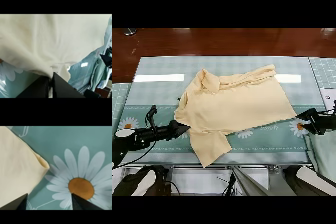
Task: Fold the shirts.
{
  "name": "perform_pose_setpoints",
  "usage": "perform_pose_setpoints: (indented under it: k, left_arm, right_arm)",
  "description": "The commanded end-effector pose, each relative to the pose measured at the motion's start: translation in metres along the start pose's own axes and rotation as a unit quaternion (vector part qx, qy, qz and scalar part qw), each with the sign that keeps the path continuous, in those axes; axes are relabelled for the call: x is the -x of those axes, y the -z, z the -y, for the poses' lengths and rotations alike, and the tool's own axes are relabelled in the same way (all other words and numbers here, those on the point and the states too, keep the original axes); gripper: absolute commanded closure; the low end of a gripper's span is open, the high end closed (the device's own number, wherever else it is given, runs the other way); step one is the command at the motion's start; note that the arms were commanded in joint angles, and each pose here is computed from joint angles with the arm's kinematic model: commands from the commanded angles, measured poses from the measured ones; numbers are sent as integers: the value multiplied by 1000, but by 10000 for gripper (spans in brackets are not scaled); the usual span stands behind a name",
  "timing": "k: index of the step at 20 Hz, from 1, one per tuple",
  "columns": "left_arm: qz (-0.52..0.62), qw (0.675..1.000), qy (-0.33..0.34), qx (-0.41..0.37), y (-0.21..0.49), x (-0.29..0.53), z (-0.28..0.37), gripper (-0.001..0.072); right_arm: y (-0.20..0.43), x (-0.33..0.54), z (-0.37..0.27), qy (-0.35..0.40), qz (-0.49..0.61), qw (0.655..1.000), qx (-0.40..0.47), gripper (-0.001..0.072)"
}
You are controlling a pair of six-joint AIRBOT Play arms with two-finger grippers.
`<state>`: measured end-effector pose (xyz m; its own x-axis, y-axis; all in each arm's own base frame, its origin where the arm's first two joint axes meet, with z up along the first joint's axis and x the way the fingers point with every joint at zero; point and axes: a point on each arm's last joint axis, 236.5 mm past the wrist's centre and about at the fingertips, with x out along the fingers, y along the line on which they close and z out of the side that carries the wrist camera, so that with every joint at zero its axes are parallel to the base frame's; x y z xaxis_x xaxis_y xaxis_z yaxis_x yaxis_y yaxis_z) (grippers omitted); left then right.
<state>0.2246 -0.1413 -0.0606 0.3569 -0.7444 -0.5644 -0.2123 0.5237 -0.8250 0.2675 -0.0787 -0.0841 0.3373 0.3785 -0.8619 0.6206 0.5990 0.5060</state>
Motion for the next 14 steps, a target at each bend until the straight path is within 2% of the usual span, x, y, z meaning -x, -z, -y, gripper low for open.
perform_pose_setpoints:
  k: [1,14]
  left_arm:
    - [1,1000,0,-1,-1,0,0,680]
    - [1,1000,0,0,0,0,0,680]
  right_arm:
    - [-7,-8,-9,-10,-18,1000,6,87]
    - [-33,-32,-43,-86,-19,996,-18,87]
